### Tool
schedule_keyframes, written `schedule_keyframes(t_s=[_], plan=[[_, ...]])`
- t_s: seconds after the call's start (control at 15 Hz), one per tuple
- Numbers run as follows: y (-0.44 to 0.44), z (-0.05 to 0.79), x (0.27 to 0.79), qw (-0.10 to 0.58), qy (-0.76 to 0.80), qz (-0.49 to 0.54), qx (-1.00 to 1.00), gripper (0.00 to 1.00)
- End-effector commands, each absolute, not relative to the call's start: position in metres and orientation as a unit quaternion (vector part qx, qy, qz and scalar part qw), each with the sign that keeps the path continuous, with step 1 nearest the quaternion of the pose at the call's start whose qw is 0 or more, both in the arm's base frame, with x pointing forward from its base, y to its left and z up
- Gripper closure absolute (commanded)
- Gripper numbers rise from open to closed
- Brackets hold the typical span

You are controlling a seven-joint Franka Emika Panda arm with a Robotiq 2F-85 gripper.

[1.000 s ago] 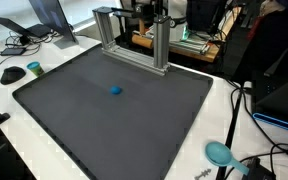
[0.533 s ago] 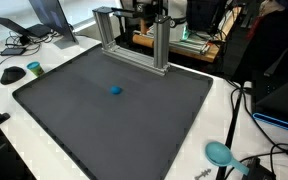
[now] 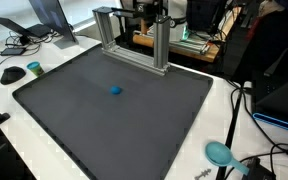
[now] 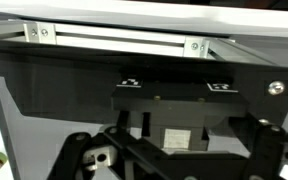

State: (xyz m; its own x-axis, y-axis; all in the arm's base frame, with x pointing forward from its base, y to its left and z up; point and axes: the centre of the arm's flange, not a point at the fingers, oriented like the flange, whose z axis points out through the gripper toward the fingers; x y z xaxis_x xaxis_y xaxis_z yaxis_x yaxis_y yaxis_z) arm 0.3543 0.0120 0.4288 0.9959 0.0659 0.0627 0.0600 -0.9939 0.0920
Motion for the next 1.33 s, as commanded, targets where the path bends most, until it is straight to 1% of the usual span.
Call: schedule_keyframes(t_s=[0.0, 0.67, 0.73, 0.8, 0.87, 1.07, 1.13, 1.2, 1.27], plan=[[0.0095, 0.424, 0.3461, 0.043, 0.043, 0.038, 0.997, 0.0], [0.006, 0.4218, 0.347, 0.042, 0.024, 0.021, 0.999, 0.0], [0.0062, 0.4213, 0.3475, 0.045, 0.024, 0.02, 0.999, 0.08], [0.0059, 0.4206, 0.3483, 0.048, 0.02, 0.02, 0.998, 0.26], [0.006, 0.4199, 0.3489, 0.048, 0.017, 0.017, 0.999, 0.34], [0.0052, 0.4193, 0.3496, 0.045, 0.009, 0.012, 0.999, 0.55], [0.0038, 0.42, 0.3499, 0.047, 0.004, 0.011, 0.999, 0.61], [0.0033, 0.4216, 0.35, 0.047, 0.002, 0.01, 0.999, 0.65], [0.0036, 0.4225, 0.3505, 0.047, -0.001, 0.005, 0.999, 0.66]])
